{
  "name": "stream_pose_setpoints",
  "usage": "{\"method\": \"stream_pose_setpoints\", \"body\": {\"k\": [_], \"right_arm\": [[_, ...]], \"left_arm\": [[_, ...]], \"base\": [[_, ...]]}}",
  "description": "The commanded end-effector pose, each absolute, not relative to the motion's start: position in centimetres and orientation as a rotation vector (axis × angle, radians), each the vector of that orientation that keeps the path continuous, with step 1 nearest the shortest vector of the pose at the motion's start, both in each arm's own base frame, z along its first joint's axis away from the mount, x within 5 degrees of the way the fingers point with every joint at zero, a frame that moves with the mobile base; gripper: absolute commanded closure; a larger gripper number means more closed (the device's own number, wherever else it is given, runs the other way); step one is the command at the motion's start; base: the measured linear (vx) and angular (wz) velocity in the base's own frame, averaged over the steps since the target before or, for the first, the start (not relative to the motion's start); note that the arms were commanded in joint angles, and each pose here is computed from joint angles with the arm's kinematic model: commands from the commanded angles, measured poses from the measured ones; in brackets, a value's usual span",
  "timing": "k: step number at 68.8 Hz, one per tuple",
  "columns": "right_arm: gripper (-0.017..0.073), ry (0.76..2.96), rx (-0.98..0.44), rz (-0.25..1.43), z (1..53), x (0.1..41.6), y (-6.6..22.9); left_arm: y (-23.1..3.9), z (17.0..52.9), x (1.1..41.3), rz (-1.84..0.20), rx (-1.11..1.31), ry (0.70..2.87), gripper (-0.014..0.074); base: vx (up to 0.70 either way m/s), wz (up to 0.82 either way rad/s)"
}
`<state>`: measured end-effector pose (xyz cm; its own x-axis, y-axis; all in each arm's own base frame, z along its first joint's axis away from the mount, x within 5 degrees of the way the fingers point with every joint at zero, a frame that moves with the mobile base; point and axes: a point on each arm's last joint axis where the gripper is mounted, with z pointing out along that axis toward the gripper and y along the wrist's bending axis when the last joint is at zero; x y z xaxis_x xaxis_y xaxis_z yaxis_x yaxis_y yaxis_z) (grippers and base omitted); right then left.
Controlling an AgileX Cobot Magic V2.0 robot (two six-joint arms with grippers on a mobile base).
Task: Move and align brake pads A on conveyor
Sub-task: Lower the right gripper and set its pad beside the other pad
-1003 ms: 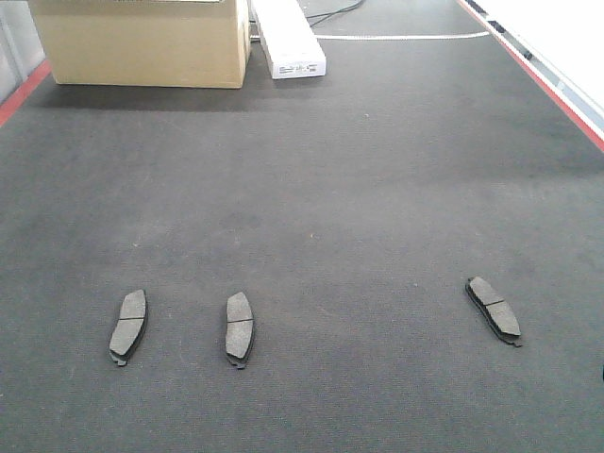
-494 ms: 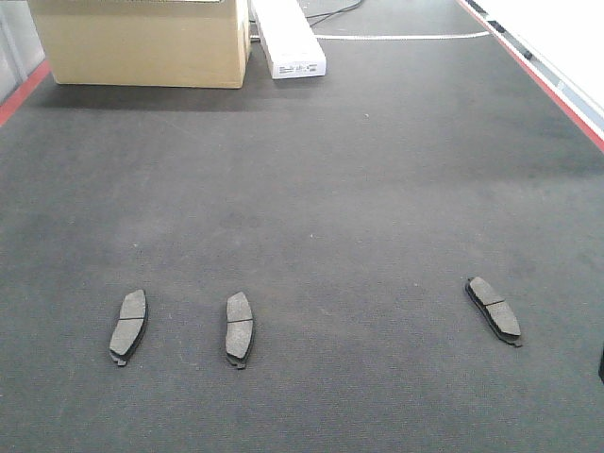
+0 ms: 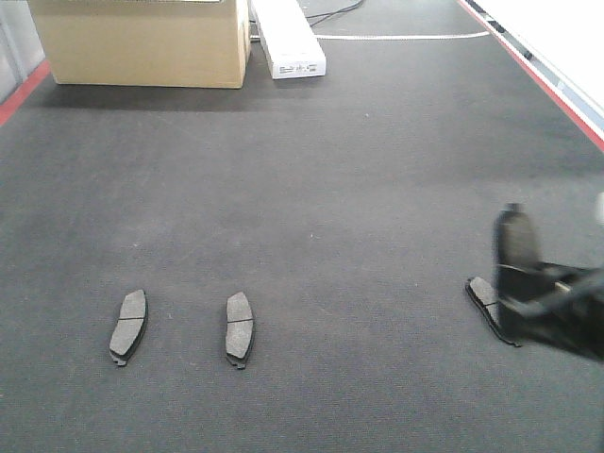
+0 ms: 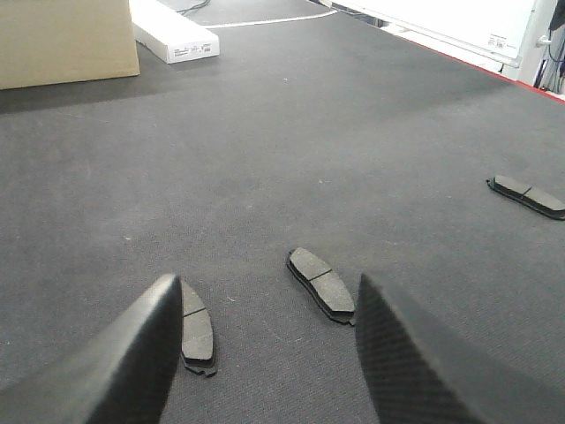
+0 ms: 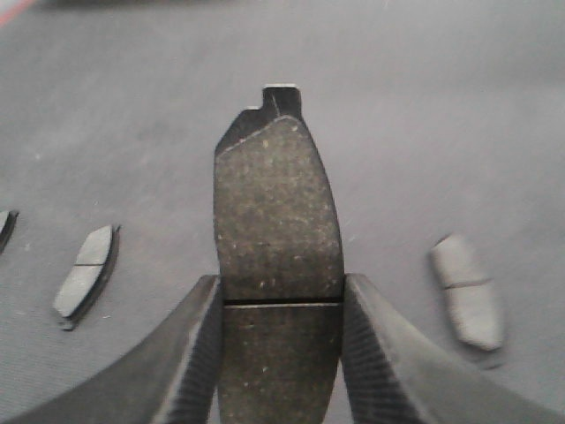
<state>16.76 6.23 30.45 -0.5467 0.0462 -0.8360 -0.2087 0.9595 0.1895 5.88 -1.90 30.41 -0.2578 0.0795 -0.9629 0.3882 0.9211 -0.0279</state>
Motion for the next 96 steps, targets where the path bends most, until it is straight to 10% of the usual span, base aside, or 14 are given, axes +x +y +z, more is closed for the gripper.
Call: {"method": "stream_pose_setpoints", "body": {"k": [1, 43, 61, 74, 96], "right_arm": [[0.0547, 2.143, -0.052, 0.395, 31.4, 19.7, 7.5], [0.0487, 2.615, -0.076, 0.225, 21.9, 32.4, 12.5], [0.0270, 2.763, -0.080, 0.156, 19.7, 35.5, 13.6], [0.0115, 2.787, -0.094, 0.120, 20.5, 36.4, 13.8], [0.0106, 2.631, -0.157, 0.040, 27.8, 33.5, 11.9]], "left_arm": [[-2.1, 31.7, 5.9, -0.332, 0.355, 1.737, 0.0187], [-2.1, 31.7, 5.9, -0.330, 0.354, 1.740, 0.0187], [-2.1, 31.7, 5.9, -0.330, 0.354, 1.740, 0.0187], [-2.1, 31.7, 5.9, -0.330, 0.354, 1.740, 0.0187], [-2.1, 31.7, 5.9, -0.330, 0.354, 1.740, 0.0187]], "base": [[0.00, 0.00], [0.00, 0.00], [0.00, 0.00], [0.00, 0.00], [0.00, 0.00]]}}
